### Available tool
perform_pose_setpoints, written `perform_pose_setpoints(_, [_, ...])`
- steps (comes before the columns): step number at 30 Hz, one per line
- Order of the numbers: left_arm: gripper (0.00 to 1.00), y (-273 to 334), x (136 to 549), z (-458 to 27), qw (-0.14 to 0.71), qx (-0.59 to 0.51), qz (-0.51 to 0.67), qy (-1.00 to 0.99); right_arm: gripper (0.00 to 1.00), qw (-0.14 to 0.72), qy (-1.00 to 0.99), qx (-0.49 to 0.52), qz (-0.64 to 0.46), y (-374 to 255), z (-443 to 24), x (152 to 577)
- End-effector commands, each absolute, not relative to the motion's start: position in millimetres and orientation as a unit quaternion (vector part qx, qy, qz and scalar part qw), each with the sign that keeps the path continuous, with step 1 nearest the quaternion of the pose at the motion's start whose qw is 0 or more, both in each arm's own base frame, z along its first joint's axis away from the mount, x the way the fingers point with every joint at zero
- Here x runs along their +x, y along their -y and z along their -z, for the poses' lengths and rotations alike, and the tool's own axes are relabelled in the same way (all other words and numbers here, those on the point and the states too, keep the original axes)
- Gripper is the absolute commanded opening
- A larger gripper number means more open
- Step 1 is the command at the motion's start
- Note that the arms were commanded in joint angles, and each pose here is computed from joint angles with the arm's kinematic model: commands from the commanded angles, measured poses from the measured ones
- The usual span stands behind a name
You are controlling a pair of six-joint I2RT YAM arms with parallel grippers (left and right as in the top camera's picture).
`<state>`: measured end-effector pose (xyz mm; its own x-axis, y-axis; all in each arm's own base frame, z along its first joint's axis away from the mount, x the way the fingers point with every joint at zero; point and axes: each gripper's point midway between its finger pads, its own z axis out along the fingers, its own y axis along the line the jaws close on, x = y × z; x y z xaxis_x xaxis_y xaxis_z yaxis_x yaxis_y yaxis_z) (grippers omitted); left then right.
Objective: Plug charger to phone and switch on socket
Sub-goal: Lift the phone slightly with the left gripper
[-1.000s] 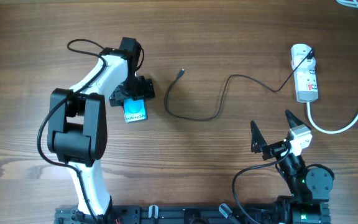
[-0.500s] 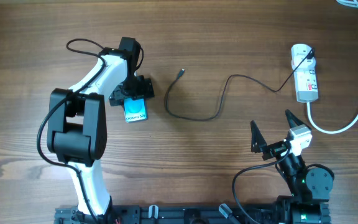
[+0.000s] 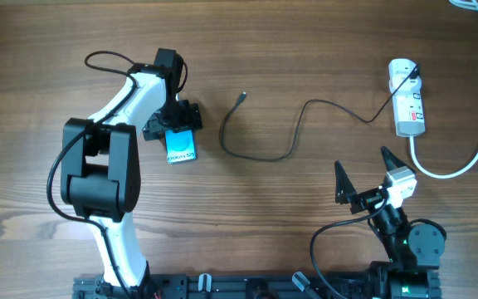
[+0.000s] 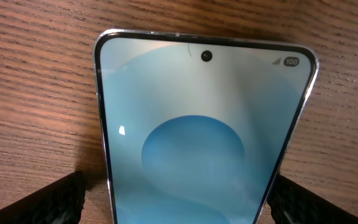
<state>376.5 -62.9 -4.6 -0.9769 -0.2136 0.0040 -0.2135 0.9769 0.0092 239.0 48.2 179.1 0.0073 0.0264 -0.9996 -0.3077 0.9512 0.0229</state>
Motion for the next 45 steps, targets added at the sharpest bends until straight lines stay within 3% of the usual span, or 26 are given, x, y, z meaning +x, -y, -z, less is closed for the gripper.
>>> perform_pose_setpoints(1, [0.96, 52, 364, 25, 0.03, 0.102, 0.024, 0.994, 1.0, 0.706, -0.69, -0.104, -0.12, -49, -181, 238])
perform_pose_setpoints(9, [0.96, 59, 347, 48, 0.04, 0.1, 0.005, 0.994, 1.0, 0.706, -0.69, -0.104, -0.12, -49, -181, 238])
perform_pose_setpoints(15, [1.0, 67, 347, 48, 0.038, 0.087, 0.005, 0.995, 1.0, 0.706, -0.69, -0.104, -0.12, -49, -181, 238])
perform_pose_setpoints(45, [0.97, 88, 339, 46, 0.058, 0.073, -0.042, 0.995, 1.0, 0.706, -0.69, -0.104, -0.12, -49, -181, 238])
